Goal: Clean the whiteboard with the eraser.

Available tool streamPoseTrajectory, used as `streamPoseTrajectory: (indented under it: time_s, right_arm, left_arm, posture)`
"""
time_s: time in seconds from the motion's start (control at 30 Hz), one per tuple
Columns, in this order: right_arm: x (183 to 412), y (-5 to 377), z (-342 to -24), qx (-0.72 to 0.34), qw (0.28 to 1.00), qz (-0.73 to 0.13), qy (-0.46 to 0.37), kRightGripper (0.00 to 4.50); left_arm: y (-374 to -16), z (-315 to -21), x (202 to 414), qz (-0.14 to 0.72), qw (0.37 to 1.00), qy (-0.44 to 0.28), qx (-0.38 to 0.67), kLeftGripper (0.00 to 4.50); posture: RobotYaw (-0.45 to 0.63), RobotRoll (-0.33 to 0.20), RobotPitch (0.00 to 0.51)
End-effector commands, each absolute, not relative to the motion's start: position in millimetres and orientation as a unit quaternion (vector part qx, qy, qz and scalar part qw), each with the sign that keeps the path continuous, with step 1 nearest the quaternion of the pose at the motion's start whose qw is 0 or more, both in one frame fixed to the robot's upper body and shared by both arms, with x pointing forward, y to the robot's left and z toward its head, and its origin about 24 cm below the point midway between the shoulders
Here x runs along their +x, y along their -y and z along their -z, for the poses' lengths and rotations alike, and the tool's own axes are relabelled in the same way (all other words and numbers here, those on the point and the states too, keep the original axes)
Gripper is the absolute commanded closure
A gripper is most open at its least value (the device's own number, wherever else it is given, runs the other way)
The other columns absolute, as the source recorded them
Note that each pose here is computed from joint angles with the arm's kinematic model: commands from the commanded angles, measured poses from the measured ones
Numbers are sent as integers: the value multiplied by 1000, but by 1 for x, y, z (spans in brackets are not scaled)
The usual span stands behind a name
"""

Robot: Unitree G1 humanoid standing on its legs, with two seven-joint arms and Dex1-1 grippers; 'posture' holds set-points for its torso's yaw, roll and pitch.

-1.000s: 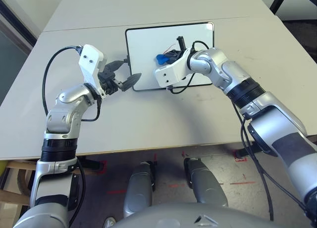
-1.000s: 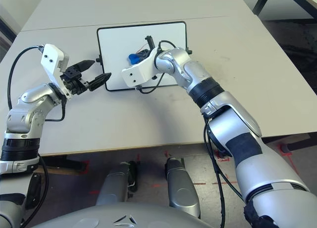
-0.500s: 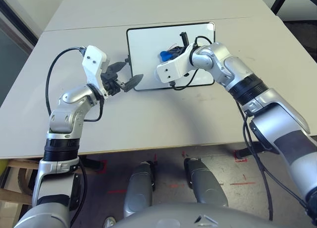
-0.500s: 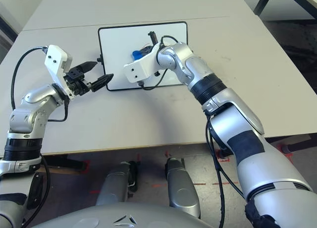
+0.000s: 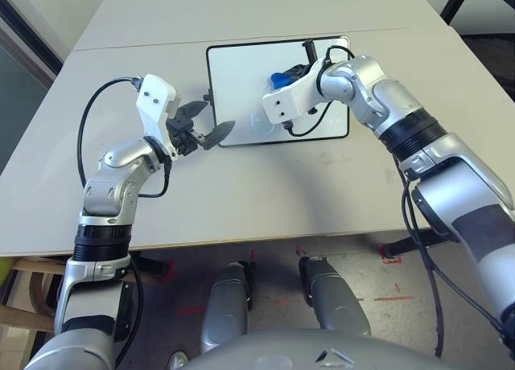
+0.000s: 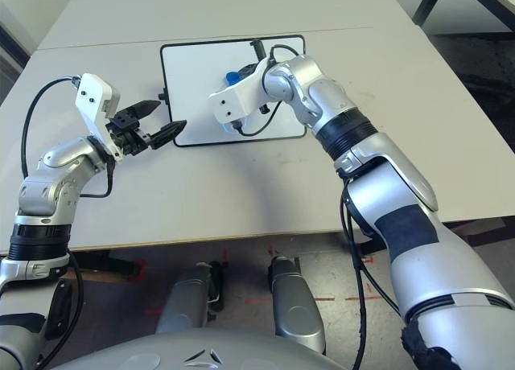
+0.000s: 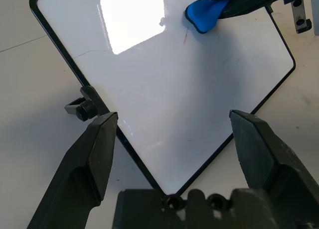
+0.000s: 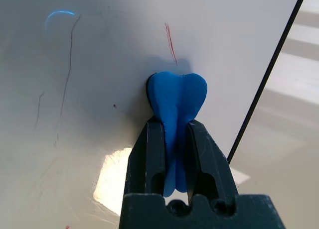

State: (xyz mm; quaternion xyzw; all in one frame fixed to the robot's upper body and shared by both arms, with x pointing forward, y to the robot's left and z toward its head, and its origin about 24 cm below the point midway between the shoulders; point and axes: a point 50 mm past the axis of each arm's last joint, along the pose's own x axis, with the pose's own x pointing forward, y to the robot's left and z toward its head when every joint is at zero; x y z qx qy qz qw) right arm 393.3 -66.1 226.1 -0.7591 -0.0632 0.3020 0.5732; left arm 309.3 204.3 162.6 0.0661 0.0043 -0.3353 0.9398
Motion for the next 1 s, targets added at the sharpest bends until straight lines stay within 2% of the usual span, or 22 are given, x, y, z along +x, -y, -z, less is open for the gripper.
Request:
streamPoseTrajectory:
  time_s: [0.03,0.4,1.0]
  right_arm:
    - [400,83,-227,-770,572,-283,23,4132]
    - [408,99,-228,-774,576,-264,9,4133]
    - [406,71,-215,-762,573,-301,29,4134]
  left_arm:
    - [-203,-158,311,336,939,-14,69,0]
    - [-204,-158,312,335,939,-13,70,0]
    - [-205,-156,312,333,940,-17,71,0]
  posture:
    - [-124,0,168]
    - [-124,0,164]
    - [-122,0,169]
